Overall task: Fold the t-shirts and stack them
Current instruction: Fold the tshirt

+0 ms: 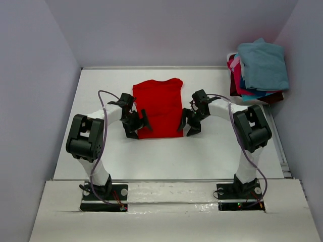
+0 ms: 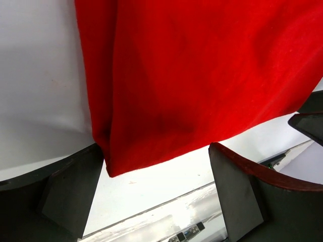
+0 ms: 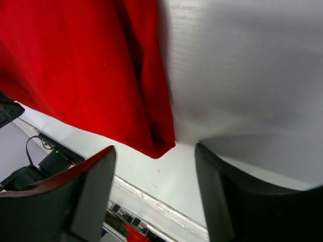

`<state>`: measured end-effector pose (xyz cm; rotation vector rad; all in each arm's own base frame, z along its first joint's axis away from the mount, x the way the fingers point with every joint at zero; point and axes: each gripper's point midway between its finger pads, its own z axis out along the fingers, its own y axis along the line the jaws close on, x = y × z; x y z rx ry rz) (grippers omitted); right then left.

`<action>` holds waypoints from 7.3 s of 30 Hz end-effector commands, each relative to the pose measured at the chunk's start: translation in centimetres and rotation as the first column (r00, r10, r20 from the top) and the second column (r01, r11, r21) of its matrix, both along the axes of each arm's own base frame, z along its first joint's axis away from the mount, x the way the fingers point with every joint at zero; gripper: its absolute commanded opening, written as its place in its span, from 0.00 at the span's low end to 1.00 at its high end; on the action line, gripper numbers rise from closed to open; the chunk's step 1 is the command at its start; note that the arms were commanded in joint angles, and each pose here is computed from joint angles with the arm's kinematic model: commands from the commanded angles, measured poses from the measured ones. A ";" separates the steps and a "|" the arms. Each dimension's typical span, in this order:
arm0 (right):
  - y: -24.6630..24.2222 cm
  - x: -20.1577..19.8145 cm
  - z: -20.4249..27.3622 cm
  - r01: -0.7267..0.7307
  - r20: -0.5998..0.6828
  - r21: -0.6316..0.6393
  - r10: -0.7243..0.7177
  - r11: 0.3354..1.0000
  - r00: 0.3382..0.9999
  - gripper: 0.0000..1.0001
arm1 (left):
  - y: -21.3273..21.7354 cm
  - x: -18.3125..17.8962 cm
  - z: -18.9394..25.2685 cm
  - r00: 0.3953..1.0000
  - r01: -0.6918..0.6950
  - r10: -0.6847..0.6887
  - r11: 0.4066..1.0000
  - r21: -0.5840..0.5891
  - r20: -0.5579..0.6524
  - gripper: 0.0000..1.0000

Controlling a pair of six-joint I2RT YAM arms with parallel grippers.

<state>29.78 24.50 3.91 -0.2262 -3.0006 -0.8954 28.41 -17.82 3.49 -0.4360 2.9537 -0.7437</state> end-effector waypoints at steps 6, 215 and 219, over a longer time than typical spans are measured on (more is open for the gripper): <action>2.0 0.8 -0.6 -0.010 0.005 0.060 0.010 0.998 1.000 0.54 | 0.9 -0.7 -1.3 1.000 -0.010 0.011 1.000 0.025 -0.018 0.99; 2.7 18.5 3.6 0.011 0.314 -0.248 0.070 0.969 0.947 0.16 | -8.3 -5.2 -1.4 0.851 0.525 -0.523 0.848 0.070 -0.041 0.99; 2.5 19.6 5.3 0.050 0.361 -0.223 0.035 0.973 0.932 0.15 | -8.1 -5.4 -1.5 0.850 0.528 -0.526 0.847 0.071 -0.046 0.99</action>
